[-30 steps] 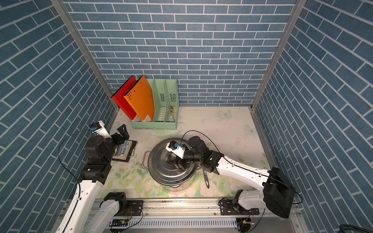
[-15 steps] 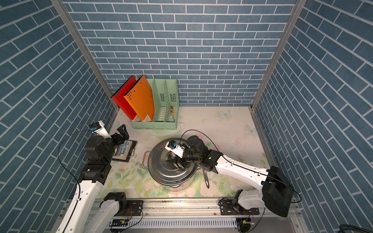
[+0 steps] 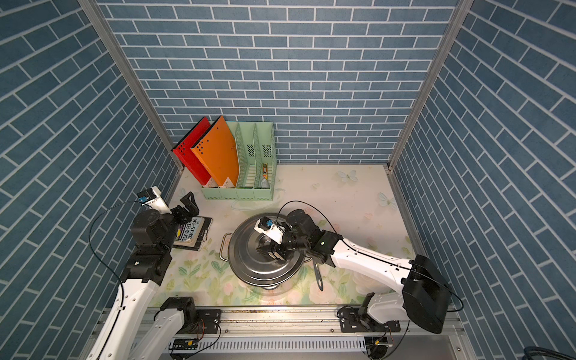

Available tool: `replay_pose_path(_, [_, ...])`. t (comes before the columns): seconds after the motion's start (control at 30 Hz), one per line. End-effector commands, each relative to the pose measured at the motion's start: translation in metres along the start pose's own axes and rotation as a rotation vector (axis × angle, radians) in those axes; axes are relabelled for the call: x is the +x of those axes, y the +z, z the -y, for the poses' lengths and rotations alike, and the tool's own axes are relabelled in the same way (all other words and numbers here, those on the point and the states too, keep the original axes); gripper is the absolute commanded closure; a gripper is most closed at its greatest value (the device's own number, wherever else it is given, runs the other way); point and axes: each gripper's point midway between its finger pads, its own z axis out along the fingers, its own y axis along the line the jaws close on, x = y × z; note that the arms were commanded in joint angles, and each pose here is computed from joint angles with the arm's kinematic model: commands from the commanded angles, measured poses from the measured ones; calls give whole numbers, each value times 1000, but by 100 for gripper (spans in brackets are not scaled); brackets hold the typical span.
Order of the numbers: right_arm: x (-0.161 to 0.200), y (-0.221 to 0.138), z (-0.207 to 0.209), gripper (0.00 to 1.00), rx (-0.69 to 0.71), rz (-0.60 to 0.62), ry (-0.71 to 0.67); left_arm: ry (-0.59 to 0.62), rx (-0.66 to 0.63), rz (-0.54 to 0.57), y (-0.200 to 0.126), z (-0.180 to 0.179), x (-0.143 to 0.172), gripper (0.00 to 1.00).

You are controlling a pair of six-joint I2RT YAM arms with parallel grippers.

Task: Stir the soup with a spoon
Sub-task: Pick up the lid from the pan.

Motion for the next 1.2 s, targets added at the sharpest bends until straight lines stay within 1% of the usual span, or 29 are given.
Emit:
replay_pose_path(0.0, [4,5,1,46,-2,-29,-25,10,-9,14,-3,-2,-5,0])
replay_pose_path(0.17, [2,1,2,63,13,-27,-41,11,-10,17,-4,-2,-5,0])
replay_pose_path(0.23, [-4,-1,3,64,21,-12,-52,10,-10,18,-4,-2,-5,0])
replay_pose_path(0.27, [-8,-2,3,67,20,0,-57,10,-10,20,-4,-2,-6,0])
replay_pose_path(0.37, [-31,-8,-2,70,-7,63,-77,11,-12,18,-4,-2,-5,0])
replay_pose_path(0.47, [-63,-17,-8,72,-34,151,-112,9,-13,17,-3,-3,-5,0])
replay_pose_path(0.53, [-83,-24,-7,73,-28,198,-128,9,-12,17,-3,-3,-5,0])
replay_pose_path(0.67, [-119,-42,26,74,106,239,-113,9,-12,15,-3,-3,-4,0])
replay_pose_path(0.77, [-140,-73,71,75,251,305,-64,7,-9,17,-3,-2,-4,0])
replay_pose_path(0.8, [-141,-90,98,75,346,322,-33,6,-7,20,-4,-2,-5,0])
replay_pose_path(0.87, [-132,-118,142,76,496,334,24,4,-5,20,-3,-1,-5,0])
replay_pose_path(0.97, [-96,-166,207,76,729,342,132,4,1,19,-3,0,-5,0])
replay_pose_path(1.03, [-62,-197,242,76,873,335,201,3,3,20,-3,0,-6,0])
replay_pose_path(1.17, [20,-247,293,76,1080,300,345,4,4,21,-3,0,-6,0])
